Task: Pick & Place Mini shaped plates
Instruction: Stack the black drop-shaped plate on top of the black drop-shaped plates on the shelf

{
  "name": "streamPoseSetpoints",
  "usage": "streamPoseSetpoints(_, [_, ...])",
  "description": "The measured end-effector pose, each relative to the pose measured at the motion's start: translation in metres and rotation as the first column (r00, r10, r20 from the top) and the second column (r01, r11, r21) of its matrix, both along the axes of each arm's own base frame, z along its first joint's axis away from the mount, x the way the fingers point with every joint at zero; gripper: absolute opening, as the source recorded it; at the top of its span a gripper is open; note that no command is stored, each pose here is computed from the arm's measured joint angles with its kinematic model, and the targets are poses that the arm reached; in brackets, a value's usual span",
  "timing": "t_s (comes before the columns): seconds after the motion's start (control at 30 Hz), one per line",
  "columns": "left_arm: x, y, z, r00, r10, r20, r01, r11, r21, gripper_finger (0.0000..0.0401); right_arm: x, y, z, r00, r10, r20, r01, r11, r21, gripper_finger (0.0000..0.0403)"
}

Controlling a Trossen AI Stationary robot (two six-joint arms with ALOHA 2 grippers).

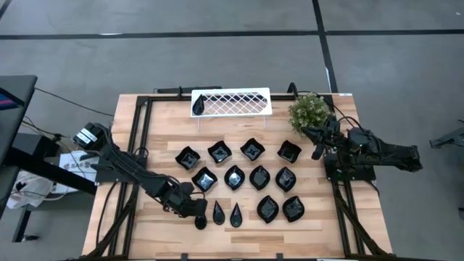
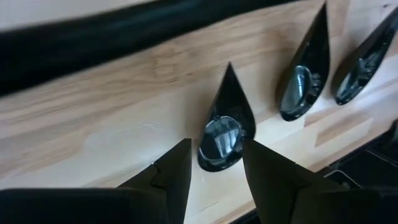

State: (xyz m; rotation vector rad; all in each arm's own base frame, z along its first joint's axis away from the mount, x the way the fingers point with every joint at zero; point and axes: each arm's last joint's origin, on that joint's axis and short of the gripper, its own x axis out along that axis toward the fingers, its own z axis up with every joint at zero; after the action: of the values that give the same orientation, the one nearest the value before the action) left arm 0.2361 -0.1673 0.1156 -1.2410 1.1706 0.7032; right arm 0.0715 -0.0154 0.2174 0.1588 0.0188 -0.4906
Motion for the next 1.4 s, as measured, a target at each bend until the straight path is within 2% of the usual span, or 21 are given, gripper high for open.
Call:
streamPoseSetpoints(0.23, [0.005, 0.007, -0.002, 1.0, 0.026, -0.004, -0.026, 1.0, 0.004, 0.0144, 0.0, 0.0, 0.0, 1.0, 0.0, 0.0, 0.0, 1.0, 0.0, 0.0001])
streamPoseSetpoints(0.47, [0.01, 0.015, -0.004, 1.0, -0.015, -0.006, 0.015, 1.0, 0.027, 0.0144, 0.0, 0.0, 0.0, 1.0, 0.0, 0.0, 0.0, 1.0, 0.0, 0.0001])
streamPoseSetpoints(0.73, [0.002, 0.014, -0.009, 0.999, -0.029, -0.044, 0.03, 0.999, 0.034, 0.0144, 0.0, 0.0, 0.0, 1.0, 0.0, 0.0, 0.0, 1.0, 0.0, 0.0001])
streamPoseSetpoints(0.93, [0.002, 0.013, -0.009, 0.999, -0.029, -0.042, 0.03, 0.999, 0.022, 0.0144, 0.0, 0.0, 0.0, 1.0, 0.0, 0.0, 0.0, 1.0, 0.0, 0.0001])
streamPoseSetpoints(1.4, [0.008, 0.011, -0.027, 0.998, -0.028, -0.061, 0.029, 0.999, 0.015, 0.0144, 0.0, 0.0, 0.0, 1.0, 0.0, 0.0, 0.0, 1.0, 0.0, 0.0001])
